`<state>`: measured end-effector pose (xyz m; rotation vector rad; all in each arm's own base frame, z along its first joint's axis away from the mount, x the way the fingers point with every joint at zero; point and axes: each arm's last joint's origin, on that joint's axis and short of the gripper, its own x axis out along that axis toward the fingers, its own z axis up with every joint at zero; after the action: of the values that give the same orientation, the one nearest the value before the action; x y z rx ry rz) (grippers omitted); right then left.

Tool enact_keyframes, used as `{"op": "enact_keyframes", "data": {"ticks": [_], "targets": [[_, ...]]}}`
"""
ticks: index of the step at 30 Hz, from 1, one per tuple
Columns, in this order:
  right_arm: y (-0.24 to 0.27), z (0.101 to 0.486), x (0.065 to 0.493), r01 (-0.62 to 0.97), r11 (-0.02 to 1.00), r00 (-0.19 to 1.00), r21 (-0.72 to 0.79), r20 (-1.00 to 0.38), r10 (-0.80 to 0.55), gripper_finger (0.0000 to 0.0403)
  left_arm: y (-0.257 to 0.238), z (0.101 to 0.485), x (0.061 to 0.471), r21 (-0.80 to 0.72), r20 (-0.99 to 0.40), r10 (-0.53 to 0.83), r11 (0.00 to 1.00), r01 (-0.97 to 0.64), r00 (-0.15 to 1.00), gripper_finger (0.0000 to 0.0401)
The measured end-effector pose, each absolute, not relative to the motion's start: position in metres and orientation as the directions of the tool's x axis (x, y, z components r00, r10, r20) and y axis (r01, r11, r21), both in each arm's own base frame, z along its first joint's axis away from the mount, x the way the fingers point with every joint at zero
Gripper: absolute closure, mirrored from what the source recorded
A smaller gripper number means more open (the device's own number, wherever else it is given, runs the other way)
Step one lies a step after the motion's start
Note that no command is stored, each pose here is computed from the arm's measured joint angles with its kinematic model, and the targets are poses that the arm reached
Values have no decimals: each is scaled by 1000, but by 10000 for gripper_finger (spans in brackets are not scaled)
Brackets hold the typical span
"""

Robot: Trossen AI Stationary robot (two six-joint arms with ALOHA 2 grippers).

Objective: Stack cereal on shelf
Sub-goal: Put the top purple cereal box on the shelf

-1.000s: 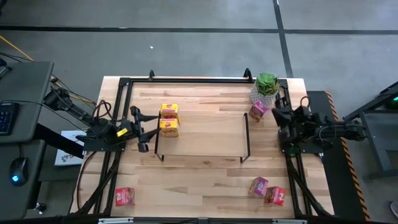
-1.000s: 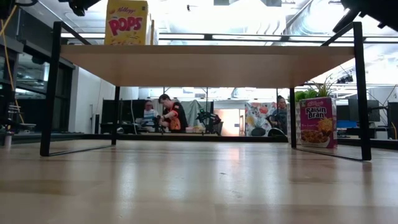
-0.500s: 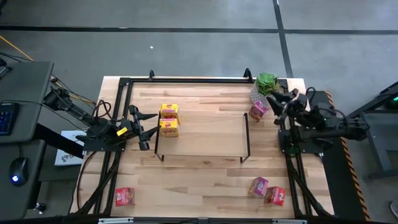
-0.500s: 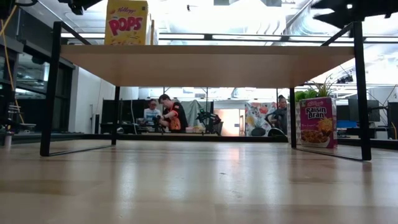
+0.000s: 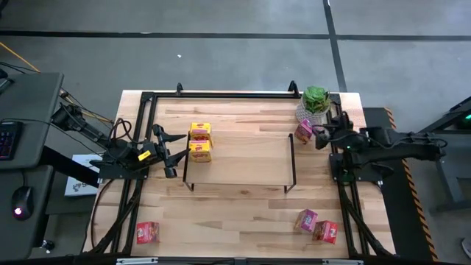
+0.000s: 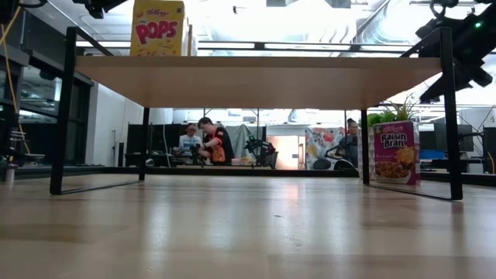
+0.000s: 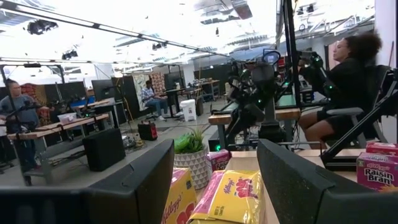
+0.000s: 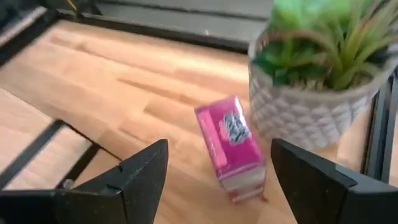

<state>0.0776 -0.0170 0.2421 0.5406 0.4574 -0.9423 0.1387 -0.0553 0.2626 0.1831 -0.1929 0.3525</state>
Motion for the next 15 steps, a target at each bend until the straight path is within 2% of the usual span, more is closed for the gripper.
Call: {"op": "enact_keyframes", "data": {"ticks": [7, 15], "targets": [[-20, 233, 97, 896, 422, 405, 136, -641, -653, 125, -55, 263, 139, 152, 218, 323, 921, -360, 921, 181], [-30, 223, 112, 910, 414, 287, -19, -691, -663, 125, -55, 263, 139, 152, 219, 323, 921, -359, 921, 181]]}}
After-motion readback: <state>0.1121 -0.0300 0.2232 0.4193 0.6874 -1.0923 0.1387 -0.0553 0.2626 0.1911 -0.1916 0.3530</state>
